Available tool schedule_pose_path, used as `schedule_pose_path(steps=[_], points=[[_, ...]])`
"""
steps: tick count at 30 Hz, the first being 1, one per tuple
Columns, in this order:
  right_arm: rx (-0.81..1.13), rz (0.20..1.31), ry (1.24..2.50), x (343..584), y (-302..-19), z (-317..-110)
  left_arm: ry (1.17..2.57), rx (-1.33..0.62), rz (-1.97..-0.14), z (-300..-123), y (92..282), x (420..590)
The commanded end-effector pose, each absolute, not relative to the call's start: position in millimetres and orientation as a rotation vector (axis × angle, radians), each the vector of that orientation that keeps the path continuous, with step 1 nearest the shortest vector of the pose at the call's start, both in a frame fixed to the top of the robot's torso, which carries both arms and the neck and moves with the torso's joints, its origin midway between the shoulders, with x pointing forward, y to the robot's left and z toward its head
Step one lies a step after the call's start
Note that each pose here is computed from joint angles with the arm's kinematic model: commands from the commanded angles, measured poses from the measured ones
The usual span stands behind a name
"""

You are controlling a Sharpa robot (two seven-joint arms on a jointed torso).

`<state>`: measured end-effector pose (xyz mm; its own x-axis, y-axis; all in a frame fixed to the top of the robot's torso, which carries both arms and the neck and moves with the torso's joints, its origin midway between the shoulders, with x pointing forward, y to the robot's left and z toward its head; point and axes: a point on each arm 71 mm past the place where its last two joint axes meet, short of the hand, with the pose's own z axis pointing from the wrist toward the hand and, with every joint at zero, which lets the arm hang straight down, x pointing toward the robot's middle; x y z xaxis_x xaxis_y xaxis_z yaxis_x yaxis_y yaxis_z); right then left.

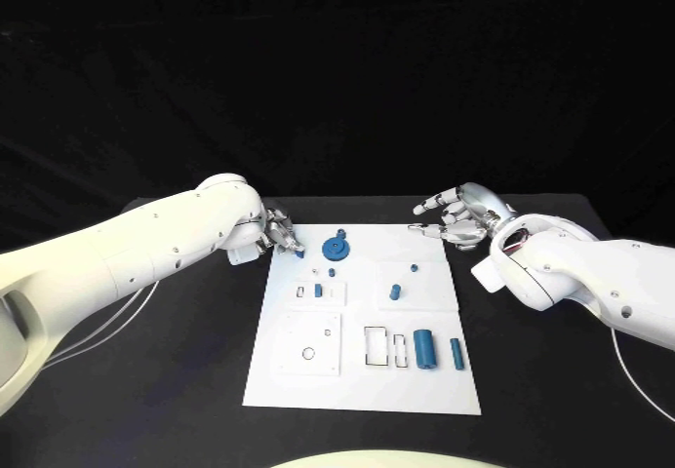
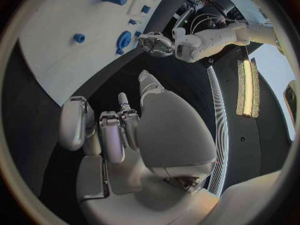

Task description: Assemble the parts on the task board

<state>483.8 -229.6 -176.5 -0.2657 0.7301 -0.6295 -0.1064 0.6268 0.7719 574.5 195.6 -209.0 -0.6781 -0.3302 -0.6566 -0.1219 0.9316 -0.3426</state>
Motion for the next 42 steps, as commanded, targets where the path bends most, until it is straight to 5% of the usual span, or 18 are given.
schedule_pose_path(steps=[1,23,42], points=[[0.509,0.881,1.657,483,-229,-176,2.324,-0.321,-0.376,-209.6,195.7,571.8],[0.517,0.869,1.653,483,-234,-177,2.226,-0.381,-0.582,-192.1,201.8,525.4],[0.521,0.865,1.656,482,-236,-178,2.273,-0.244,-0.503,-213.1,190.1,500.3]])
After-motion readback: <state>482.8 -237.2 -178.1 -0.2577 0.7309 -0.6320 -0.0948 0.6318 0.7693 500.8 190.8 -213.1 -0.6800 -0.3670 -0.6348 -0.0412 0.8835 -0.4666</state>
